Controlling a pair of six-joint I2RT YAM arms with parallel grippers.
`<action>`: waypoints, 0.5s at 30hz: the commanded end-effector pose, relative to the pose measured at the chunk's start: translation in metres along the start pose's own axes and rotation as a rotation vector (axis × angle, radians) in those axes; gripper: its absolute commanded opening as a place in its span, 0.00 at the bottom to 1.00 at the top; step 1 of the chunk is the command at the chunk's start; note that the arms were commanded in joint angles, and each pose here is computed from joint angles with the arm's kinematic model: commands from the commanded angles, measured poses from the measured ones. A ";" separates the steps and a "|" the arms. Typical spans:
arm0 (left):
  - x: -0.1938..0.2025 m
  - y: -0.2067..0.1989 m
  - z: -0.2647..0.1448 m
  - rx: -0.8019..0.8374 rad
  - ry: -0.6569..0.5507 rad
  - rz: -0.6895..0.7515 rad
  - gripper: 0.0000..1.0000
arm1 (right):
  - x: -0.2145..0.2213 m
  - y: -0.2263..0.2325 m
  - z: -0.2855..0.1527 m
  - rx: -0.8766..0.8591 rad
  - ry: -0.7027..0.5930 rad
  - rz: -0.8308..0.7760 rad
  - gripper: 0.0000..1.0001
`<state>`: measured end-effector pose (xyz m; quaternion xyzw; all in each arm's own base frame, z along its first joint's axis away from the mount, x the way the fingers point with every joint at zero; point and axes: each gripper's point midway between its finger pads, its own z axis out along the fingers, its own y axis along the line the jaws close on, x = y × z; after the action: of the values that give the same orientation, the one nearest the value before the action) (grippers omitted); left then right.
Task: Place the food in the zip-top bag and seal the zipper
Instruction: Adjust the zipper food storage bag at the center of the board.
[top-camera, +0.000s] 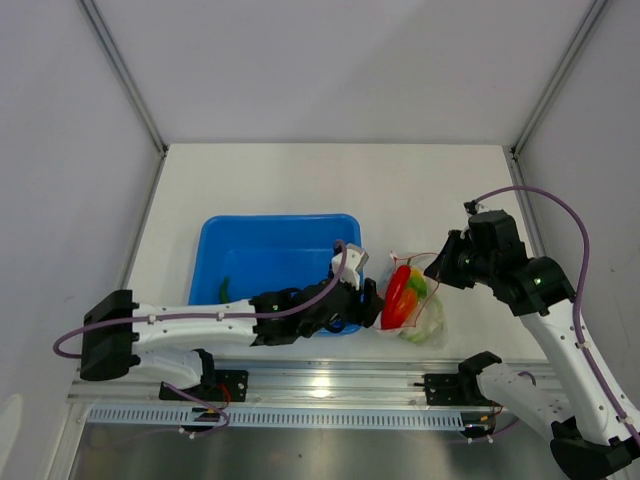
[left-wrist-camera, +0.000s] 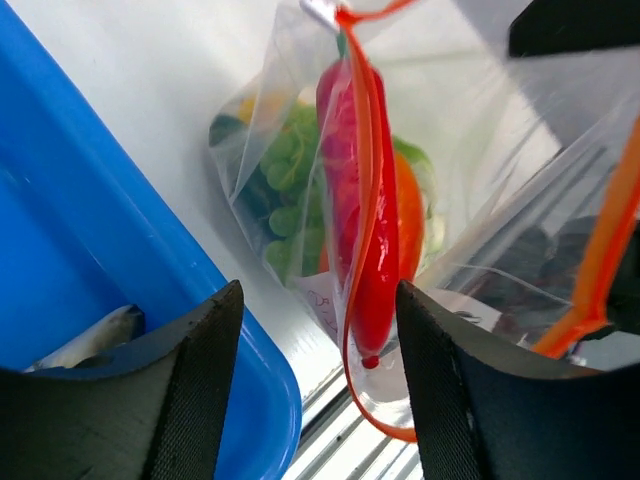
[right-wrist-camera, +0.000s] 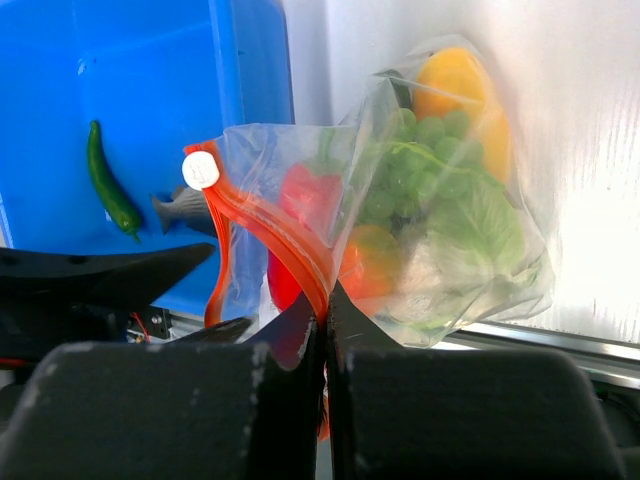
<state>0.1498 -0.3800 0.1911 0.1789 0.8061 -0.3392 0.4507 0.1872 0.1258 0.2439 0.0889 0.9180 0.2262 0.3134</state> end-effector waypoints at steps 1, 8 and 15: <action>0.001 -0.012 0.007 0.008 0.052 0.027 0.61 | -0.013 0.012 -0.008 -0.053 -0.053 -0.007 0.00; 0.005 -0.015 0.024 0.041 0.126 0.004 0.09 | -0.011 0.005 -0.007 -0.017 -0.052 -0.001 0.00; -0.048 -0.087 0.008 0.349 0.137 -0.024 0.01 | -0.021 -0.024 -0.010 0.144 -0.103 -0.032 0.00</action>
<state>0.1459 -0.4200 0.1975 0.2345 0.8204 -0.3697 0.3677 0.1906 0.1131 0.2388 0.1001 0.9215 0.1911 0.3230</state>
